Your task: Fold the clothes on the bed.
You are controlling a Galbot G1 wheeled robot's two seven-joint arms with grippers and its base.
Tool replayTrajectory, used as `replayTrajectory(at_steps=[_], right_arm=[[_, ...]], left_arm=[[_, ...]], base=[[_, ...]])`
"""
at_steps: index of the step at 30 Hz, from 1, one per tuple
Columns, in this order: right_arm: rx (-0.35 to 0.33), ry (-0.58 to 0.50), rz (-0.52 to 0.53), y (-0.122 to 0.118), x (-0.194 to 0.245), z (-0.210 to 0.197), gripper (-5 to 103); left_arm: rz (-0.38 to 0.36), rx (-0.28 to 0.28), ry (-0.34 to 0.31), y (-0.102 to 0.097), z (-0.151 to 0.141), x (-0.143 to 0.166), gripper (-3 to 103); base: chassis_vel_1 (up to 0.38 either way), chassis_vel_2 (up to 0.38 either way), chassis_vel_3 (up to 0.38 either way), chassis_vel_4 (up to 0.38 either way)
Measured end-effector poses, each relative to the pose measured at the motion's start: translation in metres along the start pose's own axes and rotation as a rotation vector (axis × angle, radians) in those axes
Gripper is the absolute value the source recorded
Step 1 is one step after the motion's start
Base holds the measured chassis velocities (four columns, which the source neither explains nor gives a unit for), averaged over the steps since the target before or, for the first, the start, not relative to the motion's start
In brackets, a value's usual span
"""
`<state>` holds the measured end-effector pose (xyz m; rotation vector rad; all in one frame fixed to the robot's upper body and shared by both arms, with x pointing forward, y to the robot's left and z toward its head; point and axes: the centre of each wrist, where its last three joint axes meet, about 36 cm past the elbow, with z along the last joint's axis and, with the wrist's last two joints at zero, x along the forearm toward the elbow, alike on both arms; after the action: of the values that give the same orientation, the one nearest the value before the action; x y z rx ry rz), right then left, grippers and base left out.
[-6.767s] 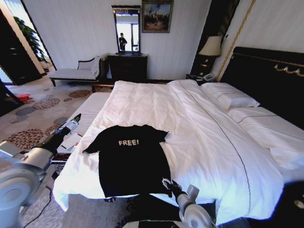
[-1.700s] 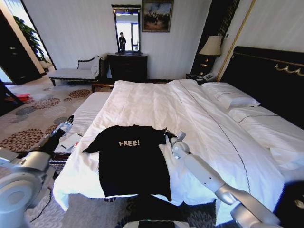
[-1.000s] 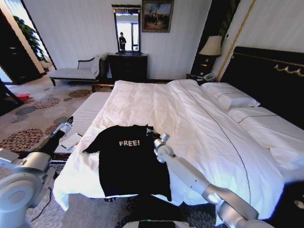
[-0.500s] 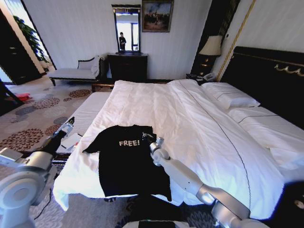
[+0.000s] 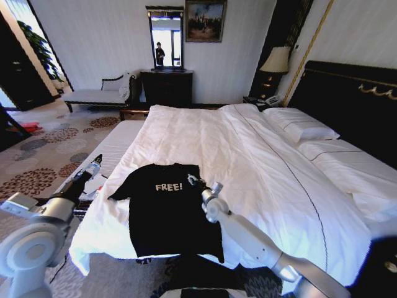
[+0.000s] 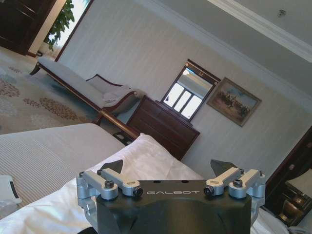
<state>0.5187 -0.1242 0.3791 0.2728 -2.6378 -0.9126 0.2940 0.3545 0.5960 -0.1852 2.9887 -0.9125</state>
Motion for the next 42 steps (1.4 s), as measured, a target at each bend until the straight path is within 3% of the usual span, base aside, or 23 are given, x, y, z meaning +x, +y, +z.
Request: replayTrajectory(at_steps=[2,5,12,15,18,20,21,24,26,28,29,32,36,42], right_arm=[[-0.006,0.004,0.004,0.000,-0.001,-0.001,82],[-0.012,0.025,0.004,0.003,0.006,0.006,97],[0.010,0.038,0.007,-0.002,0.024,0.024,100],[0.023,-0.045,-0.005,-0.011,0.035,0.014,100],[0.038,-0.083,-0.007,-0.016,0.040,0.007,100],[0.055,-0.131,-0.008,-0.024,0.051,-0.004,100],[0.055,-0.131,-0.008,-0.024,0.051,-0.004,100],[0.062,-0.155,0.010,-0.036,0.067,-0.013,100],[0.065,-0.155,0.016,-0.039,0.070,-0.014,100],[0.074,-0.158,0.036,-0.045,0.074,-0.015,100],[0.074,-0.158,0.036,-0.045,0.074,-0.015,100],[0.072,-0.157,0.048,-0.047,0.074,-0.015,100],[0.070,-0.153,0.055,-0.047,0.073,-0.013,100],[0.065,-0.144,0.062,-0.045,0.070,-0.010,100]], left_arm=[[-0.001,0.001,0.001,0.000,0.000,0.000,100],[-0.005,0.003,0.003,0.002,0.001,-0.002,100],[-0.032,0.008,0.034,0.013,0.006,-0.014,100],[-0.076,0.050,0.088,0.044,0.009,-0.048,100],[-0.102,0.083,0.120,0.061,0.012,-0.067,100],[-0.146,0.112,0.169,0.089,0.021,-0.096,100],[-0.146,0.112,0.169,0.089,0.021,-0.096,100],[-0.127,0.174,0.265,0.118,0.037,-0.118,100],[-0.121,0.194,0.287,0.125,0.040,-0.121,100],[-0.115,0.261,0.346,0.152,0.055,-0.129,100],[-0.115,0.261,0.346,0.152,0.055,-0.129,100],[-0.140,0.324,0.388,0.187,0.076,-0.131,100],[-0.163,0.340,0.429,0.205,0.091,-0.125,100],[-0.175,0.357,0.458,0.214,0.102,-0.120,100]], base=[[0.000,0.000,0.000,0.000],[0.000,0.000,0.000,0.000],[0.000,0.000,0.000,0.000],[0.000,0.000,0.000,0.000],[0.000,0.000,0.000,0.000],[0.000,0.000,0.000,0.000],[0.000,0.000,0.000,0.000],[0.000,0.000,0.000,0.000],[0.000,0.000,0.000,0.000],[0.000,0.000,0.000,0.000],[0.000,0.000,0.000,0.000],[0.000,0.000,0.000,0.000],[0.000,0.000,0.000,0.000],[0.000,0.000,0.000,0.000]])
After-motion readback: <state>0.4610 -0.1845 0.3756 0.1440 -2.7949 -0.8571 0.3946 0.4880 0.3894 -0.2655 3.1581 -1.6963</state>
